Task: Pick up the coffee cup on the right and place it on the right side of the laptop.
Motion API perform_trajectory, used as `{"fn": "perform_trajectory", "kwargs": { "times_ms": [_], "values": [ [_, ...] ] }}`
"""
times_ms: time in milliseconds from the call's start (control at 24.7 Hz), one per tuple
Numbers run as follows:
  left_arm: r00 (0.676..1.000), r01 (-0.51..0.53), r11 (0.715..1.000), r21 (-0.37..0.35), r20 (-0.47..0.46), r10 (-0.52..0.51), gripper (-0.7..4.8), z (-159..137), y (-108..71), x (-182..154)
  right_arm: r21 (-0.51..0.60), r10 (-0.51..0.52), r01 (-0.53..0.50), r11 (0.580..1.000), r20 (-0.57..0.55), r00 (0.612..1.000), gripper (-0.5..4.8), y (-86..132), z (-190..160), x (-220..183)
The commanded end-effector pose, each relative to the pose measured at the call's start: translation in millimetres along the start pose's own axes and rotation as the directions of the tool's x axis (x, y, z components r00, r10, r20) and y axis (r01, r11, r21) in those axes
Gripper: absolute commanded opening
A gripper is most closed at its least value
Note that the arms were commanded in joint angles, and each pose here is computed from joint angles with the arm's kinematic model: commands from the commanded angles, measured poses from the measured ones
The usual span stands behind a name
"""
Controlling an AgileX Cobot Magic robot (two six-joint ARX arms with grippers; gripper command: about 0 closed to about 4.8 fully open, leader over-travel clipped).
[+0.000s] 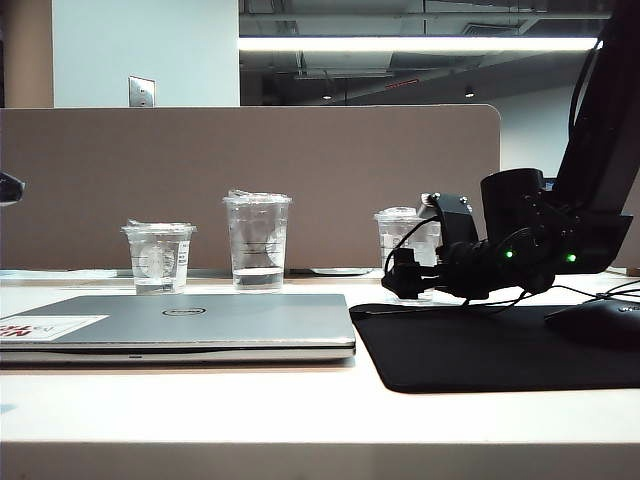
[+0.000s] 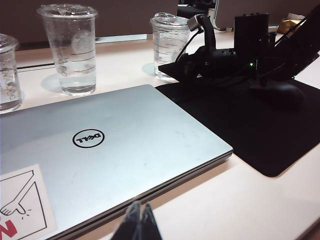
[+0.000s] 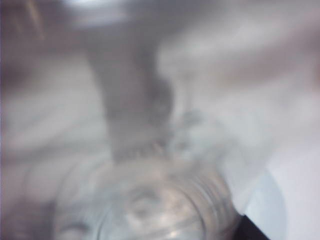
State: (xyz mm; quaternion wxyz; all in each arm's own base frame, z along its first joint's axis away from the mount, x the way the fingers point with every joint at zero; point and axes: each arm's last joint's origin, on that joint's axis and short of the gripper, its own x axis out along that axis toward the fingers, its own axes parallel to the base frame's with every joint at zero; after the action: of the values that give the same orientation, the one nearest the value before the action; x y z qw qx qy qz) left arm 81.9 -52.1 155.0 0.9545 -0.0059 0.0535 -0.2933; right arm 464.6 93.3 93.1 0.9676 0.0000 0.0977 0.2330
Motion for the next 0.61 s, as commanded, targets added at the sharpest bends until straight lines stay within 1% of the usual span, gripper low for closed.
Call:
{"fn": "perform_trajectory", "kwargs": {
  "times_ms": [41,122,162,324,446,487,608],
  "values": [
    [1.000,0.003,1.000,0.004,0.009,-0.003,-0.05,1.6,-0.1,-0.3,-0.006,0.010,-0.010,1.000,0.030,1.000,3.88,3.4,4.6,1.3],
    [1.000,0.003,1.000,0.004,0.009,-0.003,-0.05,1.6,-0.1,-0.3,-0.006,0.011,-0.011,1.000,0.030,1.000,3.58,3.4,4.7,1.3],
    [1.000,0.002,1.000,0.004,0.009,-0.002,-0.05,1.6,-0.1,-0.3,-0.005,0.011,-0.011,1.000,0.029,1.000,3.54,3.4,4.7,1.3],
    [1.000,0.002,1.000,0.004,0.009,-0.002,-0.05,1.6,-0.1,-0.3,-0.004,0.011,-0.011,1.000,0.029,1.000,3.54,3.4,4.7,1.3],
    [1.000,0.002,1.000,0.004,0.009,-0.002,-0.05,1.6,-0.1,-0.3,0.017,0.016,-0.016,1.000,0.033,0.999,3.54,3.7,6.1,1.0],
    [1.000,0.002,1.000,0.004,0.009,-0.002,-0.05,1.6,-0.1,-0.3,0.034,0.034,-0.036,0.999,0.037,0.999,3.55,4.3,7.9,0.5],
    [1.000,0.002,1.000,0.004,0.009,-0.002,-0.05,1.6,-0.1,-0.3,0.030,0.056,-0.058,0.998,0.048,0.997,3.55,5.4,13.9,-1.3]
  ]
}}
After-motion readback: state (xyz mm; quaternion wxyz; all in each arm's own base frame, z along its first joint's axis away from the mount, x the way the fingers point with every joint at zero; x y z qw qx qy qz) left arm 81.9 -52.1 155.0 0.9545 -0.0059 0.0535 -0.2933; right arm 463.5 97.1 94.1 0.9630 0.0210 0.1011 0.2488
